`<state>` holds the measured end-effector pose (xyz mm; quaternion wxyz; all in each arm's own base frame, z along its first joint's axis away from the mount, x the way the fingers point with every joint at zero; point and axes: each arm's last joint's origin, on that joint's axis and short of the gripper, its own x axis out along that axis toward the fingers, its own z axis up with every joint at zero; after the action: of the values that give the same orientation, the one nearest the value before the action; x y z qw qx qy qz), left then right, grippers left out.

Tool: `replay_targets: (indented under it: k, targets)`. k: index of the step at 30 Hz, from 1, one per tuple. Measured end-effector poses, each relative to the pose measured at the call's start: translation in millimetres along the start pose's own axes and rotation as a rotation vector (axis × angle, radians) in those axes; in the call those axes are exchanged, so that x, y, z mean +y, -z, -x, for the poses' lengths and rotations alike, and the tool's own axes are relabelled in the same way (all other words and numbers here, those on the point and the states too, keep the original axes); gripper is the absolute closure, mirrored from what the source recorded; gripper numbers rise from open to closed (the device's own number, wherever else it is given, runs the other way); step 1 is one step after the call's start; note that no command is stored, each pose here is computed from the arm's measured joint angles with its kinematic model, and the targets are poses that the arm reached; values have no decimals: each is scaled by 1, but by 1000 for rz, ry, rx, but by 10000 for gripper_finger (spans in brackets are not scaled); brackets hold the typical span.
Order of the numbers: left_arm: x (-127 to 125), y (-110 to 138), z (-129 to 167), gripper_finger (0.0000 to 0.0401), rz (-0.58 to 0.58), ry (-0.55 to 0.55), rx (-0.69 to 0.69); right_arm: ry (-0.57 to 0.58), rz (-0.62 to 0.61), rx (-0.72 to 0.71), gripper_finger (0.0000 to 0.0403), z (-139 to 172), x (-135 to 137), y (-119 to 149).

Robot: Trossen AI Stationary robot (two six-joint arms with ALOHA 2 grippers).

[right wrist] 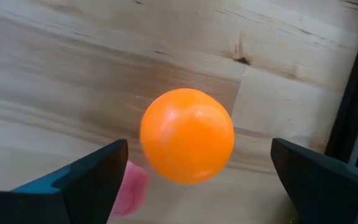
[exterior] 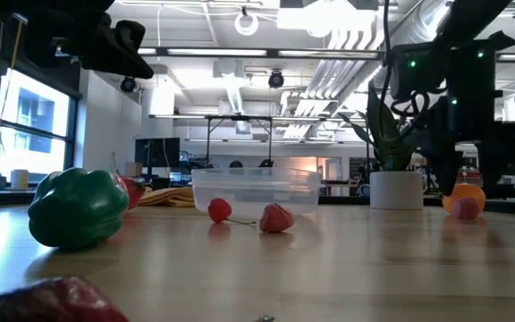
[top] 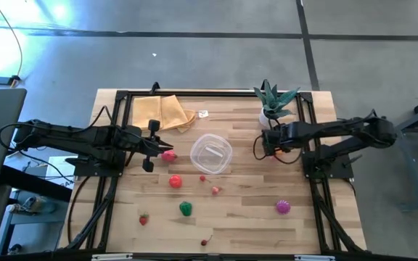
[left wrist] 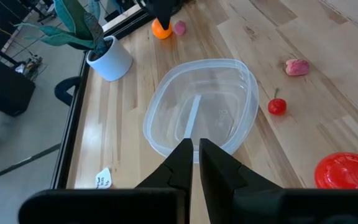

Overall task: Pick and placing Produce into tupperware
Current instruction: Put the orange into the transparent bin

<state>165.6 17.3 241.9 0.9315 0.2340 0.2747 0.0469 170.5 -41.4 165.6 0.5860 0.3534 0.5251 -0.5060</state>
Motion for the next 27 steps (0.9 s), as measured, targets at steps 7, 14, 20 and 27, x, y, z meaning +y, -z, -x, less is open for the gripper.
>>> replay_targets:
  k: [7,14,20,27]
  targets:
    - [0,0,0,382,0,0,0,-8,8,12,15,-10,5,-9]
    - [0,0,0,382,-1,1,0,-3,4,70,15,-16,7,-11]
    - [0,0,0,382,0,0,0,-18,-5,71,25,-16,8,-12]
    - [0,0,0,382,0,0,0,-29,-13,85,55,-16,8,-12]
